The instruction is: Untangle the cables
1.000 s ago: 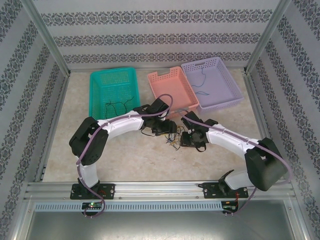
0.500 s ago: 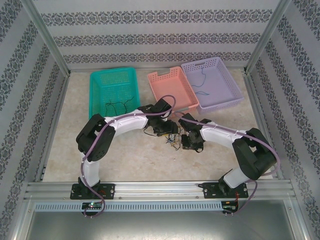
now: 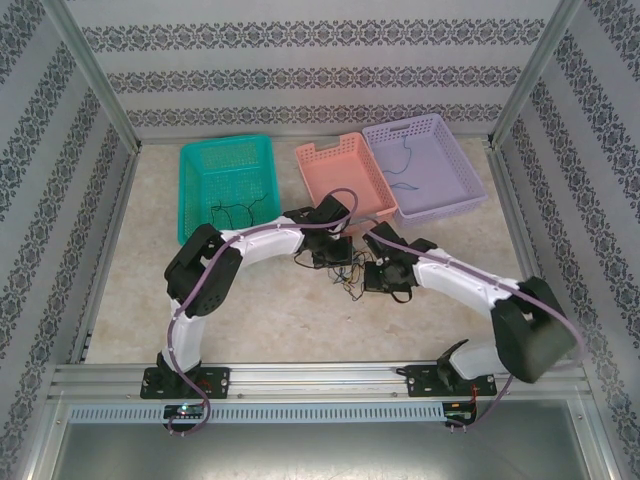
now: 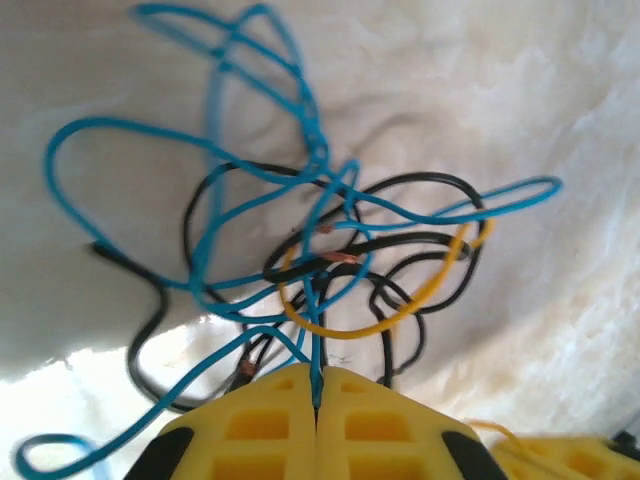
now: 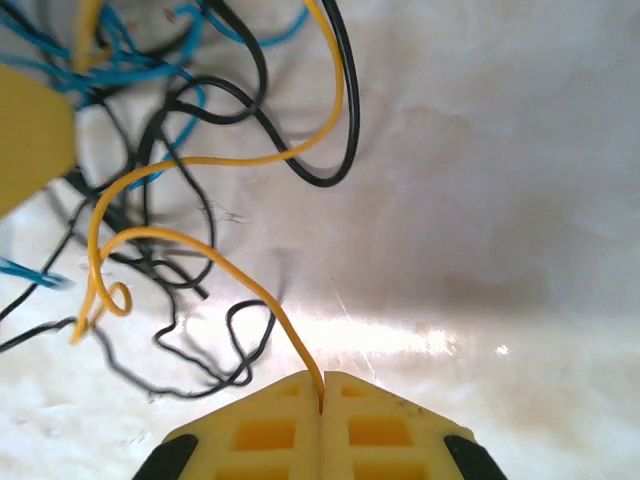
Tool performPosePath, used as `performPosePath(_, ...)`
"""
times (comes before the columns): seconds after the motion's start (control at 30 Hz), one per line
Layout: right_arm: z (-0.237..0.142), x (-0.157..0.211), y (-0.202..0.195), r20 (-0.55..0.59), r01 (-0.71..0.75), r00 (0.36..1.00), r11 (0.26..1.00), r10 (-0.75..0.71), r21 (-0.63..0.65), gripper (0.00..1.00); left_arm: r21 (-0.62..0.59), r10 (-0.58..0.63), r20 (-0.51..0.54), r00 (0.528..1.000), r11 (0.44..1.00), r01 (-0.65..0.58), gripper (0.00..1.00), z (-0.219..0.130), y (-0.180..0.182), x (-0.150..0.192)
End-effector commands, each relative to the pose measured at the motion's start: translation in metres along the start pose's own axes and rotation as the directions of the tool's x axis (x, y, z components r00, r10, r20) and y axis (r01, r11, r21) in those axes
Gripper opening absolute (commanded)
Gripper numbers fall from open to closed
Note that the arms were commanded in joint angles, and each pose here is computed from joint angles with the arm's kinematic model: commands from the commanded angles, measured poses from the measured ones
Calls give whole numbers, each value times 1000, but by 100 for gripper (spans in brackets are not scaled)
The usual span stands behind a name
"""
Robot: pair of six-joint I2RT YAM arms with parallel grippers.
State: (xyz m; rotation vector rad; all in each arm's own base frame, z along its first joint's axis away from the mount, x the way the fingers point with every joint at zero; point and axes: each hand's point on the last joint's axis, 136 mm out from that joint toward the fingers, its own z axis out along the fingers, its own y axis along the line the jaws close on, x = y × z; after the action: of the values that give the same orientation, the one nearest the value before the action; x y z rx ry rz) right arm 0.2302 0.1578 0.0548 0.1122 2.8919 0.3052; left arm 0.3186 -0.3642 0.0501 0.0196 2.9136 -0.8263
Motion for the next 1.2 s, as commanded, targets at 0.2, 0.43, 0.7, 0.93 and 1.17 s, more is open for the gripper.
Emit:
performPosePath(0.2,-70,-30,-64,207,-246,948,969,240,7,0,-333,-28,58,998,942,46,0,-44,83,34)
performPosePath(0.43,-121,-71,-86,335,-324,888,946,315,-30,0,-411,-52,102,993,907,89,0,-78,114,53)
performPosePath(0.7,-160,-108,-115,448,-395,814,918,369,-39,0,-478,-88,125,988,867,138,0,-100,146,69)
performPosePath(0.93,-176,-121,-78,453,-185,873,982,178,-29,0,-479,-98,131,986,865,150,0,-104,149,70)
performPosePath(1.17,-222,-129,-91,600,-234,773,972,208,-36,0,-508,-101,125,987,848,151,0,-105,155,73)
